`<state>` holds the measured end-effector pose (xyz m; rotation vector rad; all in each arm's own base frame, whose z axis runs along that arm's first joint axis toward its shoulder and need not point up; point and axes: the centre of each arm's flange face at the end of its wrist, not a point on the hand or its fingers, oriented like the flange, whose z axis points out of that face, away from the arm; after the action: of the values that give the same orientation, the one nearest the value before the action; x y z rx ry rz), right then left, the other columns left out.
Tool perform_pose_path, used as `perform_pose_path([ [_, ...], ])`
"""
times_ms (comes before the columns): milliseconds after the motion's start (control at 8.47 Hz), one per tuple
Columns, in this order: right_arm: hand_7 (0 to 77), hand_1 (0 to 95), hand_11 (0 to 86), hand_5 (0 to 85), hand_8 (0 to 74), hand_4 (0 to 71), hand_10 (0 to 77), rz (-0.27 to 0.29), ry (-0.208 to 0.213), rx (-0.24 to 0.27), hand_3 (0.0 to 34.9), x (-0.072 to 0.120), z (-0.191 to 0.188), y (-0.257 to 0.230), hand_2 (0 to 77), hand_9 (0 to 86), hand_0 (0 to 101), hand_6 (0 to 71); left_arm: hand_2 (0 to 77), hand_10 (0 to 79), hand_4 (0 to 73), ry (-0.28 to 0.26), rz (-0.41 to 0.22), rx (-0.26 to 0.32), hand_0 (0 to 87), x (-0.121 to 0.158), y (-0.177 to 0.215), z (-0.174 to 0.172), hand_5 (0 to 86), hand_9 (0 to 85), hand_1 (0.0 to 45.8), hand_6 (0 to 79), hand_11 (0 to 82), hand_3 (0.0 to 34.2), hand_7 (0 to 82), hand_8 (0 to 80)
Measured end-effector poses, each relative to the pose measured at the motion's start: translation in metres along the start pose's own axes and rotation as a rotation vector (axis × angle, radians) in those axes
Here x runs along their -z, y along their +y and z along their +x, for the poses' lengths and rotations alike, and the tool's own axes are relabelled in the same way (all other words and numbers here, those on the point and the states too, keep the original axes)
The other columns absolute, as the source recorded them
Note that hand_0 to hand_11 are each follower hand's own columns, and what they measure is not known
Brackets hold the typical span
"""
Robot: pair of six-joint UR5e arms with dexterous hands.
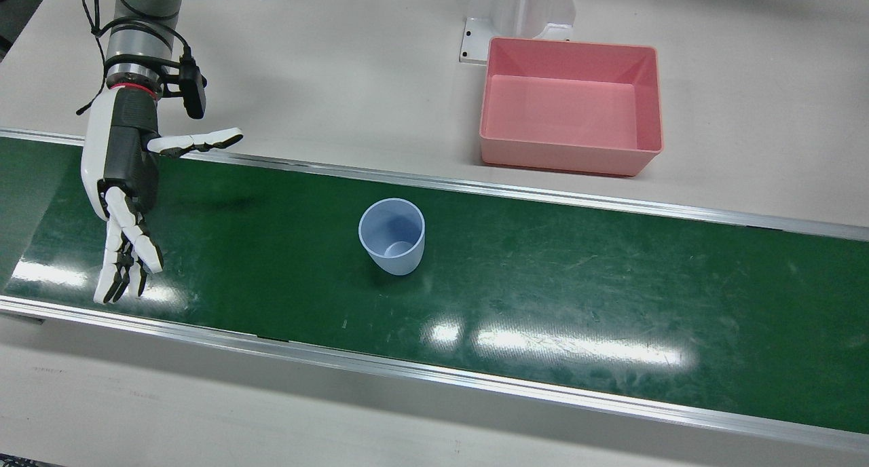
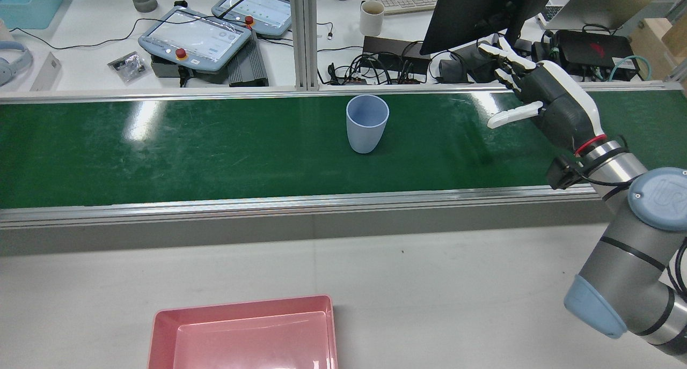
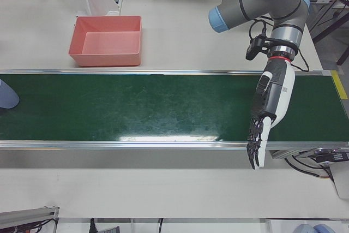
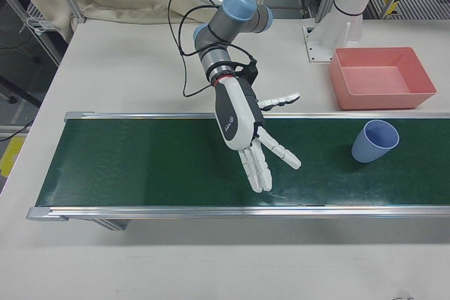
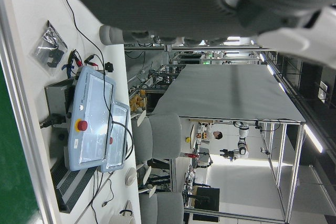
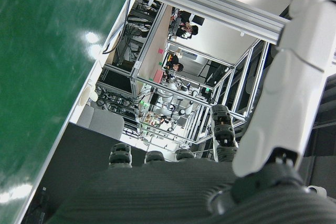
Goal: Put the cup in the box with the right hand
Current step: 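Lower the open right hand beside the belt in the cup's path, then close the right hand fingers around the light blue cup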
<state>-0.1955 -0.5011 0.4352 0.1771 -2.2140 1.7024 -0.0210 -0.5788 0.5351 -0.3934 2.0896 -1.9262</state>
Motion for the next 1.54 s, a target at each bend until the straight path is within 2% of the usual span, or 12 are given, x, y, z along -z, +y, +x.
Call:
perform_pose_path([
  [236,2.2,10.9,7.1,6.5,0.5,0.0,3.3,-0.004,0.018,-0.004,9.4,0.002,0.013,0.003,0.5,1.1,54,0.5,0.5,0.0,0.0,0.0,0.0,0.0,0.0,0.0,0.0,0.0,0.0,0.0,0.5,0.0,0.0,0.0,0.0,0.0],
  [472,2.2,8.7,8.7,6.5,0.5,0.0,4.9,-0.005,0.018,-0.01,0.0,0.002,0.018,0.006,0.5,1.1,52,0.5,0.5,0.0,0.0,0.0,0.0,0.0,0.0,0.0,0.0,0.0,0.0,0.0,0.5,0.0,0.0,0.0,0.0,0.0],
  [1535,1.6,9.8,8.7,5.5,0.5,0.0,4.4,0.021,0.042,-0.008,0.0,0.007,0.05,0.002,0.5,1.1,50,2.2,0.5,0.0,0.0,0.0,0.0,0.0,0.0,0.0,0.0,0.0,0.0,0.0,0.5,0.0,0.0,0.0,0.0,0.0],
])
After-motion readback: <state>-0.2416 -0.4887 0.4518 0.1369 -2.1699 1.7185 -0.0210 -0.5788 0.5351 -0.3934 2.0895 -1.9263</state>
